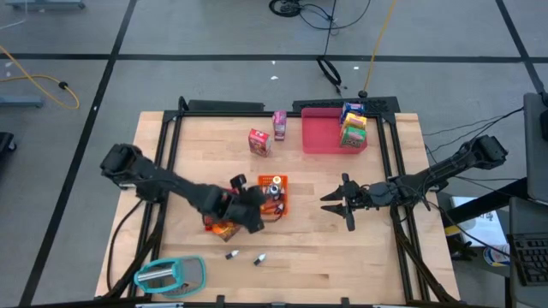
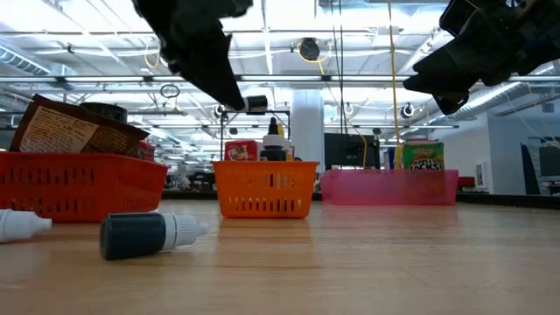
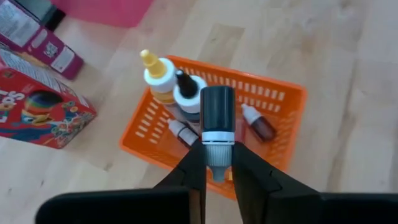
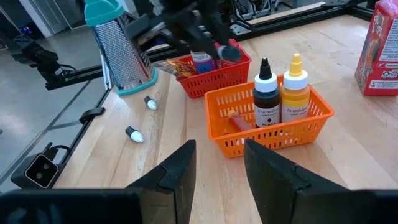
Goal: Pick & Place Kitchen Items
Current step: Put the small brown food coloring bottle into the orange bin, then put the small right black food coloring bottle into the orange bin
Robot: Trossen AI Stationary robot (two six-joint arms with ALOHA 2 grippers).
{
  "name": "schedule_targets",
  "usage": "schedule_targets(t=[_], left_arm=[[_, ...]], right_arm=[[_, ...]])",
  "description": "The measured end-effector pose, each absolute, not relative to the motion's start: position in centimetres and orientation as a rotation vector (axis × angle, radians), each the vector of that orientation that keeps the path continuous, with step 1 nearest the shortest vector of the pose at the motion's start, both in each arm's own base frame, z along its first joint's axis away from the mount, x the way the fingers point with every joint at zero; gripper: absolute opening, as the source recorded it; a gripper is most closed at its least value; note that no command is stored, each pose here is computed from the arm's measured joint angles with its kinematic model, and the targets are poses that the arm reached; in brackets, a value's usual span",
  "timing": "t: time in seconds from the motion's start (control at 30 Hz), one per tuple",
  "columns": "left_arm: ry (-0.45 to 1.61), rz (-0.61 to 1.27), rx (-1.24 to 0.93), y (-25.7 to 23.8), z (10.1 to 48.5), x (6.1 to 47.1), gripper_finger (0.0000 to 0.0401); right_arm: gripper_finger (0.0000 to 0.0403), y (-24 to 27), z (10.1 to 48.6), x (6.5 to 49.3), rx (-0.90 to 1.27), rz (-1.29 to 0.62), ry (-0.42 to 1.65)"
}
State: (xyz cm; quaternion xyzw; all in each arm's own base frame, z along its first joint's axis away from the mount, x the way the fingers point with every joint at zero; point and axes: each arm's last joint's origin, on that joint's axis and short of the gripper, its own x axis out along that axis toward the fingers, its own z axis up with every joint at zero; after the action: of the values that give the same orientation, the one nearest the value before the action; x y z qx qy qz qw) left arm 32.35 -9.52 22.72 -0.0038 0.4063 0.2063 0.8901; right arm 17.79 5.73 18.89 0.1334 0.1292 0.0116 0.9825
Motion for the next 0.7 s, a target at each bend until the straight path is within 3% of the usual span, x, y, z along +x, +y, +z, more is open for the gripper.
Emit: schedule_targets(t=[0.2,0.7], left_arm=[[0.892,0.407,-0.069,-7.3,22.5,33.0,0.0048],[0.902,0.398,-0.076,-6.8,22.5,33.1,0.0133]], right_arm=[[0.0130,5.7,18.9,17.8,0.268,0.023,0.260],[0.0130,5.7,18.9,17.8,0.266,0.024,0.261]])
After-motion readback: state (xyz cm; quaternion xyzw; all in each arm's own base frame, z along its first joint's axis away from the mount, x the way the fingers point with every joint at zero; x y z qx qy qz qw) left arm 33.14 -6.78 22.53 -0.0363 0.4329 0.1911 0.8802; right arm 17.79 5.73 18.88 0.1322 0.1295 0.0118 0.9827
